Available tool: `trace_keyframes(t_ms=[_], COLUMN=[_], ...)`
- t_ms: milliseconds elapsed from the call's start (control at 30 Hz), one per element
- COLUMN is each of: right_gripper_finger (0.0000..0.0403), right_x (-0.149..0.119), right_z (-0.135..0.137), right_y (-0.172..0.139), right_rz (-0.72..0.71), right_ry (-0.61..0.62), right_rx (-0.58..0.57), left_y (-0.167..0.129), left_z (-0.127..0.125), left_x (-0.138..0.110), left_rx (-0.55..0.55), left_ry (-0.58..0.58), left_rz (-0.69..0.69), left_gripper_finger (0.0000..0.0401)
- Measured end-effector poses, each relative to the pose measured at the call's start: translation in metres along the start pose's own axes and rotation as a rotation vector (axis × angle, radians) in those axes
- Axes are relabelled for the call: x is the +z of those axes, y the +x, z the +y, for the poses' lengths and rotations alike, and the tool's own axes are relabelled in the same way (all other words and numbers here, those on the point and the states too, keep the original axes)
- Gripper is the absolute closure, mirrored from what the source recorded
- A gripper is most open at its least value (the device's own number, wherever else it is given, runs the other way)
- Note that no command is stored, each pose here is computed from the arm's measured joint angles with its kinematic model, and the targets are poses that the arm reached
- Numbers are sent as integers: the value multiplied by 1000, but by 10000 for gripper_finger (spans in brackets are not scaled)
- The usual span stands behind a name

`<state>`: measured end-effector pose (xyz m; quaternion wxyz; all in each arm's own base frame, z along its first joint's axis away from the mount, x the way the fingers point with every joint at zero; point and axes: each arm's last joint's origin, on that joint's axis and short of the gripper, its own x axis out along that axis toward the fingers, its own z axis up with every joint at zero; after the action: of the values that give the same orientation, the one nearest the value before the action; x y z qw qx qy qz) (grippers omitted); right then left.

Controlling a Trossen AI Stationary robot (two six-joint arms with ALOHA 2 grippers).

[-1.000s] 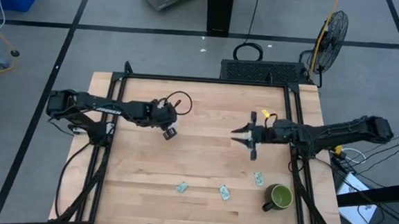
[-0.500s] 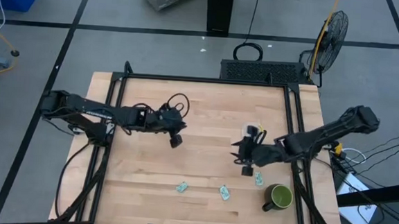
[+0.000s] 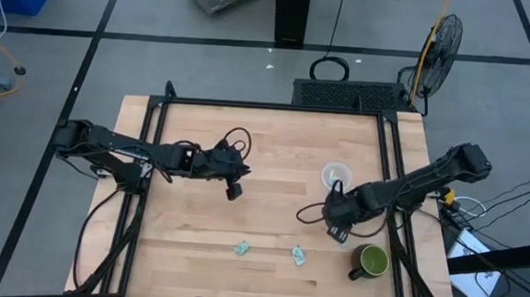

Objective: Pick and place Stevia / Truvia into bins
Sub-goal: Put the stevia packet into the right transparent container

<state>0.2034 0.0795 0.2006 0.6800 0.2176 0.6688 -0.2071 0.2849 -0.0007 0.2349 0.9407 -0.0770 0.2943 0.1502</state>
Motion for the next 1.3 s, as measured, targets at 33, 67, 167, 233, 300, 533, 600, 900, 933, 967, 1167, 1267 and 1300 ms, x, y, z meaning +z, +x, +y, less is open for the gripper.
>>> trace_keyframes(t_ms=[33,67,167,233,300,533,600,900,933,967,1167,1267,1300], right_gripper_finger=[267,267,268,268,268,268,268,269,269,270,318,361,375], right_x=[0,0,0,1,1,1,-1,-8,-9,-9,-9,-8,-7], right_z=[0,0,2,4,5,8,7,-1,-2,-3,-4,-1,0], right_y=[2,4,9,12,15,32,41,70,71,72,73,72,70], right_rz=[16,24,51,65,86,162,197,221,221,223,200,181,170], right_ry=[26,44,84,111,123,194,219,260,260,260,186,125,108], right_rx=[-23,-37,-43,-47,-51,-60,-36,52,50,45,41,81,101], left_y=[0,0,0,0,0,0,0,0,0,0,0,0,0], left_z=[0,0,-1,-1,-1,-1,-1,0,0,0,0,0,0], left_x=[0,1,2,3,2,2,2,2,2,2,2,2,2], left_rx=[-1,-2,-6,-7,-6,-6,-6,2,3,3,3,3,3], left_ry=[-1,-1,9,10,13,15,15,49,60,67,72,72,72], left_rz=[-3,-8,-24,-26,-25,-25,-25,-25,-25,-25,-25,-25,-25], left_gripper_finger=[343,343,343,343,343,343,343,343,343,343,343,343,343])
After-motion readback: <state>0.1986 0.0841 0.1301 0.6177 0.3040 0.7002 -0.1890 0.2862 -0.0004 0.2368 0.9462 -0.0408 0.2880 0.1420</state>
